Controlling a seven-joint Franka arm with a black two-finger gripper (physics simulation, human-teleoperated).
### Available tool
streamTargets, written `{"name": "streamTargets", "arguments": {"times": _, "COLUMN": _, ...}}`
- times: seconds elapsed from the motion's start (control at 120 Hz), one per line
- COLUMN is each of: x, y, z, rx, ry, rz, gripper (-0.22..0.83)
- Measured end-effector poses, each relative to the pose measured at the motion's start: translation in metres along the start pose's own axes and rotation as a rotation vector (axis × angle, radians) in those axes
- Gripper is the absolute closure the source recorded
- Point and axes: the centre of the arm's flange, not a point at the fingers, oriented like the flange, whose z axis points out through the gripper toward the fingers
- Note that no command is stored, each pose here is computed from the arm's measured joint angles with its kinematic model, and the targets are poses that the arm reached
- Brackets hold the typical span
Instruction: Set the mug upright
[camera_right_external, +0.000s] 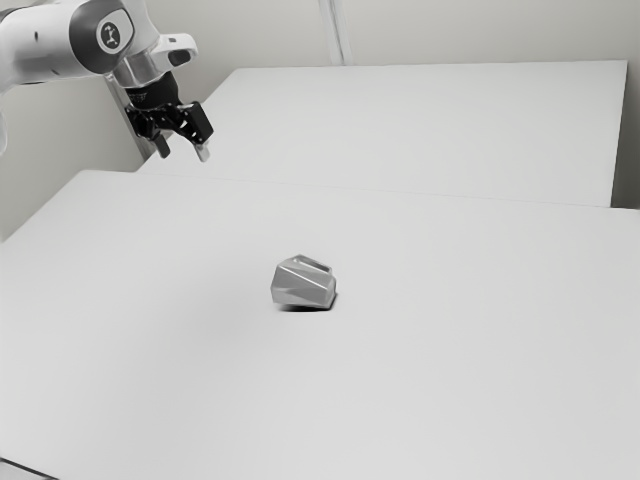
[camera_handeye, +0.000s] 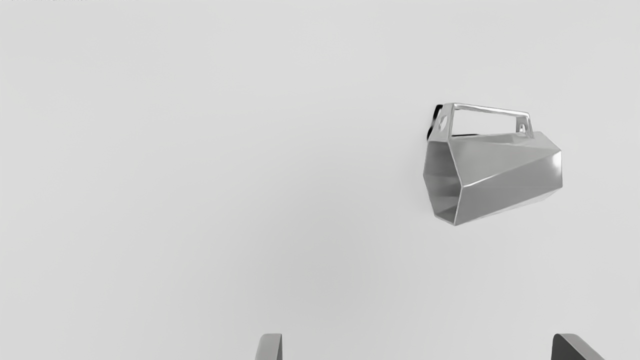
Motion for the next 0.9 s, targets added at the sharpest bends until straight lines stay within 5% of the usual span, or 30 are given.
{"name": "streamTargets", "arguments": {"times": 0.4, "x": -0.003, "y": 0.009, "z": 0.021, "rx": -0.096, "ry": -0.027, "rz": 0.004, "gripper": 0.0}}
{"name": "streamTargets", "arguments": {"times": 0.633, "x": -0.025, "y": -0.031, "z": 0.093, "rx": -0.452, "ry": -0.088, "rz": -0.131, "gripper": 0.0}}
{"name": "streamTargets", "arguments": {"times": 0.9, "x": -0.012, "y": -0.033, "z": 0.205, "rx": -0.697, "ry": -0.107, "rz": -0.137, "gripper": 0.0}}
